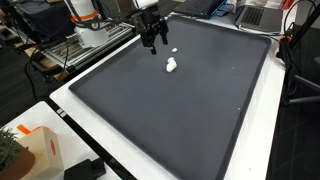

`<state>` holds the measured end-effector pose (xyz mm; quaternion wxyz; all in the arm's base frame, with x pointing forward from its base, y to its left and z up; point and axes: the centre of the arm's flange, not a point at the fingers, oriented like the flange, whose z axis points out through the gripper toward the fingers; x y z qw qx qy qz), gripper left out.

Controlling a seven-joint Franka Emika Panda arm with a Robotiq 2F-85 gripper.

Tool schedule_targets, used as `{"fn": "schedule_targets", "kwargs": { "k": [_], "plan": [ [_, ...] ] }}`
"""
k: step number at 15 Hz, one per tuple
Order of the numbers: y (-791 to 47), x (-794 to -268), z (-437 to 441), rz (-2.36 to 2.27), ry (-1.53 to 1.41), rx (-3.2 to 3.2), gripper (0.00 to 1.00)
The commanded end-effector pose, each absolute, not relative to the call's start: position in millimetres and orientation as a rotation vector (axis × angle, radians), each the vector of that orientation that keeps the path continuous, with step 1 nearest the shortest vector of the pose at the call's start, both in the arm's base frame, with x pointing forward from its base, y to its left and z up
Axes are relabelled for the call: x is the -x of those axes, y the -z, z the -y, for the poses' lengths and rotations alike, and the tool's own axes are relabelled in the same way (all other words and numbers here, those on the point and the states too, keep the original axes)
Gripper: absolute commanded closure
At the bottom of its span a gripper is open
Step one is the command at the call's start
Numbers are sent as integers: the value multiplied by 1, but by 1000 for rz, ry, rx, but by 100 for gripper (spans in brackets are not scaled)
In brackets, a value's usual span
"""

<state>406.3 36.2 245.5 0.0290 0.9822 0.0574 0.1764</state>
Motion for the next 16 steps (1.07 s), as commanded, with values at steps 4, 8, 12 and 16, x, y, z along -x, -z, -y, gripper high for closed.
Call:
{"fn": "schedule_targets", "kwargs": {
  "k": [4, 8, 12, 16],
  "plan": [
    [-231, -397, -17, -438, -540, -3060, 0],
    [-224, -397, -13, -499, -570, -3091, 0],
    [-224, -403, 5, -579, -754, -3087, 0],
    [-227, -402, 18, -729, -885, -3066, 0]
  ]
}}
